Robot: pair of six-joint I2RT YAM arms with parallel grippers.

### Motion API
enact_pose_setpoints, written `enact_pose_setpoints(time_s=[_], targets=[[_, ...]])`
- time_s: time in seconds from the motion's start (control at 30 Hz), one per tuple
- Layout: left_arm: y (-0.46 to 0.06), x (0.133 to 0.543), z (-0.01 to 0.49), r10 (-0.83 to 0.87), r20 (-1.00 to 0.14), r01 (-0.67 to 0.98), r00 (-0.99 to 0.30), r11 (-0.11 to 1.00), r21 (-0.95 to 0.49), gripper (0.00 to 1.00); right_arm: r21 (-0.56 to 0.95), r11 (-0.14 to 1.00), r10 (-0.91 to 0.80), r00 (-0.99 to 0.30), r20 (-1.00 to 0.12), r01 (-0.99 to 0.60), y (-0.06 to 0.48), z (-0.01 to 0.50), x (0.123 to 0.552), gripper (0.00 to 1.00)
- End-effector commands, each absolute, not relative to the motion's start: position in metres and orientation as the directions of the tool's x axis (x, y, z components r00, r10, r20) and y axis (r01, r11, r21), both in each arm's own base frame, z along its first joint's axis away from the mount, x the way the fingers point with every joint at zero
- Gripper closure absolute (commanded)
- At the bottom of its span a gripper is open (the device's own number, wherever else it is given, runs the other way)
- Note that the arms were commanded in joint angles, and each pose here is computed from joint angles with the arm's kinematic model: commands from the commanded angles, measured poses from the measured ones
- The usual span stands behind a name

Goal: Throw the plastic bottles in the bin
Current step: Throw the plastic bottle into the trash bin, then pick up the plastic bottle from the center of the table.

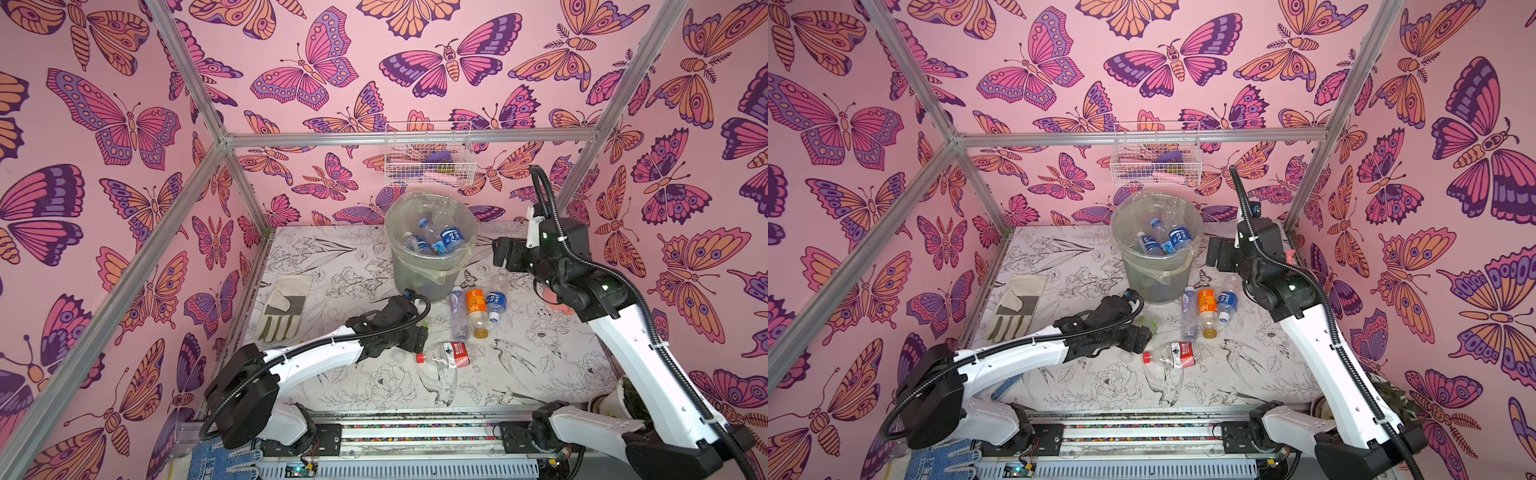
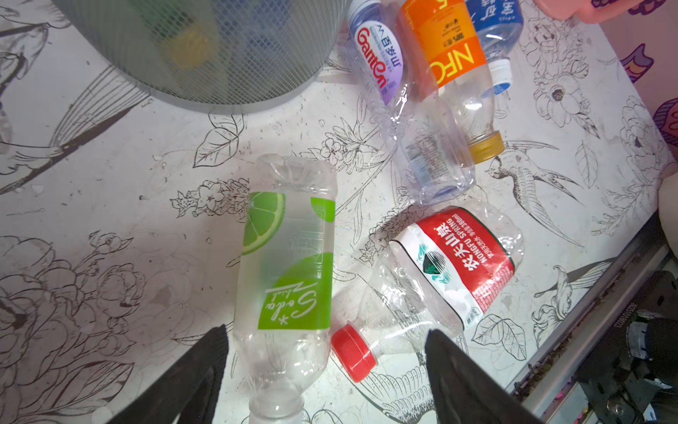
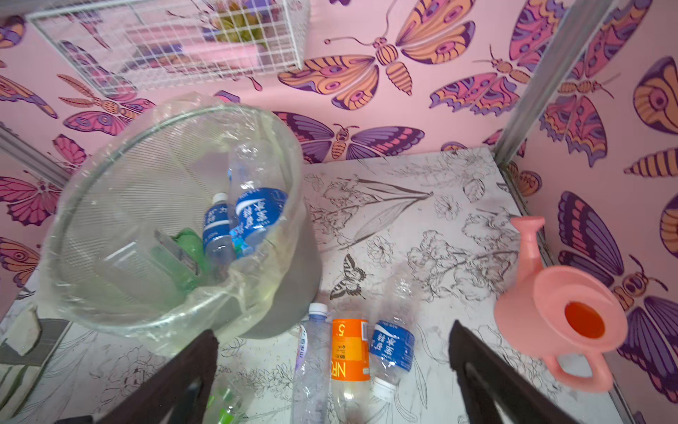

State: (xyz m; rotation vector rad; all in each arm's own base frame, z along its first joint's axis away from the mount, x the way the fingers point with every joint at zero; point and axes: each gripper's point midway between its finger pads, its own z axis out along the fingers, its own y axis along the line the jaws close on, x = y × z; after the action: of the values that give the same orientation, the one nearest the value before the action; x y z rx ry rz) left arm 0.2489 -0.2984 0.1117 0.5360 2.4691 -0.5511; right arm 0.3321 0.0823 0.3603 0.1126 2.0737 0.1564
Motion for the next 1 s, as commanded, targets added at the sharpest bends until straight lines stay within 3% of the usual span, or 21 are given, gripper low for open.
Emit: enact_pose_setpoints(time_s=[0.0, 0.77, 0.97], targets=[[-0.303, 0.253, 0.108, 0.274, -0.567, 0.487, -0.777, 0.832, -0.266, 0.15, 0.202, 0.977, 0.209, -0.465, -0.860, 0.065, 0.070, 0.355, 0.327, 0.01], [-0.304, 0.265, 0.044, 0.330, -0.439, 0.445, -0.835, 0.876, -0.187, 0.24, 0.277, 0.948, 0.315, -0.578, -0.752, 0.157, 0.053, 0.273, 0.313, 0.01], [-0.303, 0.265, 0.036, 0.341, -0.420, 0.443, -0.841, 0.880, -0.172, 0.34, 0.296, 0.942, 0.333, -0.580, -0.744, 0.160, 0.052, 0.270, 0.313, 0.01]])
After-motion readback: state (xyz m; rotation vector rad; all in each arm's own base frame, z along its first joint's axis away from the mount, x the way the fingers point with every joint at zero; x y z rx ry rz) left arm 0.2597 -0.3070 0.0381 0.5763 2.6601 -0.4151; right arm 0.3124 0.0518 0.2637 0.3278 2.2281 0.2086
